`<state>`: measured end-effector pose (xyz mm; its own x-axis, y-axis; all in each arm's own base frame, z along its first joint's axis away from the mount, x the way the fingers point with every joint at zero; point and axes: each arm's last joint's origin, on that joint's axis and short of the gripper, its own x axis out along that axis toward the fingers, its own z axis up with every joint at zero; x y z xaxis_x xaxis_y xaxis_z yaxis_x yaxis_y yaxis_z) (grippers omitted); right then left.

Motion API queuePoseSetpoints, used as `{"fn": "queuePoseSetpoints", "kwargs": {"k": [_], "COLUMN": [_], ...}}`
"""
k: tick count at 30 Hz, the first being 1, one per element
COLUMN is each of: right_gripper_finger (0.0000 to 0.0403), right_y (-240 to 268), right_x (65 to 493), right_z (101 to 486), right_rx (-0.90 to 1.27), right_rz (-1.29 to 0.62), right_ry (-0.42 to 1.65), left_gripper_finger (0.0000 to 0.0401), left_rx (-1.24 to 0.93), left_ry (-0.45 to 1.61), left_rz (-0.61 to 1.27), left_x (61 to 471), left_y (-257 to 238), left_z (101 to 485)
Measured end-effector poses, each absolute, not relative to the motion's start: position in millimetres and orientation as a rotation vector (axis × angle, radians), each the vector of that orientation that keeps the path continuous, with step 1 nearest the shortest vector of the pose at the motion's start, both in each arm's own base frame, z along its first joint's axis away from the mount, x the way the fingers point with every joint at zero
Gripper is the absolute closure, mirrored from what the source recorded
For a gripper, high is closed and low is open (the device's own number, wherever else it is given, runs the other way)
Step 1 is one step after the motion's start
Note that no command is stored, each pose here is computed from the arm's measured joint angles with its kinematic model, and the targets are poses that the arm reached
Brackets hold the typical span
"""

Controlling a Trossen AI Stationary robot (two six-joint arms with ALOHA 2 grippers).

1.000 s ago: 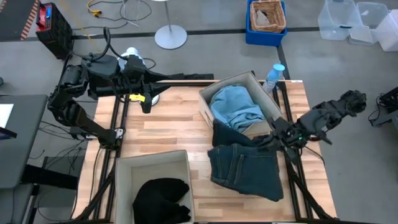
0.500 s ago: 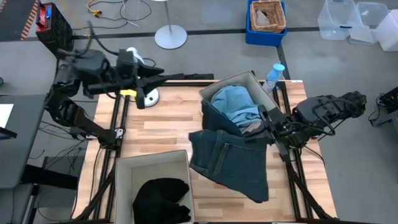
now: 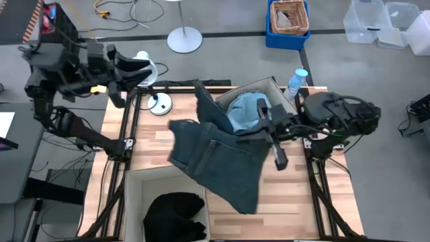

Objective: Sort clothes
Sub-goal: Put the dark blue pants into the bottom laundry organizer

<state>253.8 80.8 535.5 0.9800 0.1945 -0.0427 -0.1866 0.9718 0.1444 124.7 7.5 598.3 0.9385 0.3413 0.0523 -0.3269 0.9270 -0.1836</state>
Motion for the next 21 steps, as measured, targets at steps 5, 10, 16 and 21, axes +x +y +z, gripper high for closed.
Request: {"fn": "queuePoseSetpoints", "kwargs": {"k": [5, 10, 16, 21], "right_gripper_finger": [0.0403, 0.0403, 0.0403, 0.0403], "right_y": [86, 94, 102, 110], "right_x": [280, 309, 341, 364], "right_z": [551, 556, 554, 546], "right_rx": [0.099, 0.079, 0.101, 0.120], "right_rz": [0.199, 0.210, 0.233, 0.243], "right_ry": [-0.004, -0.044, -0.157, -0.226], "left_gripper_finger": [0.0244, 0.0244, 0.0244, 0.0244], "left_rx": [-0.179, -0.186, -0.175, -0.171], "left_ry": [-0.110, -0.140, -0.220, -0.242], "left_rz": [0.341, 0.338, 0.333, 0.333], "left_x": [112, 102, 93, 90], "left_y": [8, 8, 8, 8], "left_z": [601, 604, 611, 614]}}
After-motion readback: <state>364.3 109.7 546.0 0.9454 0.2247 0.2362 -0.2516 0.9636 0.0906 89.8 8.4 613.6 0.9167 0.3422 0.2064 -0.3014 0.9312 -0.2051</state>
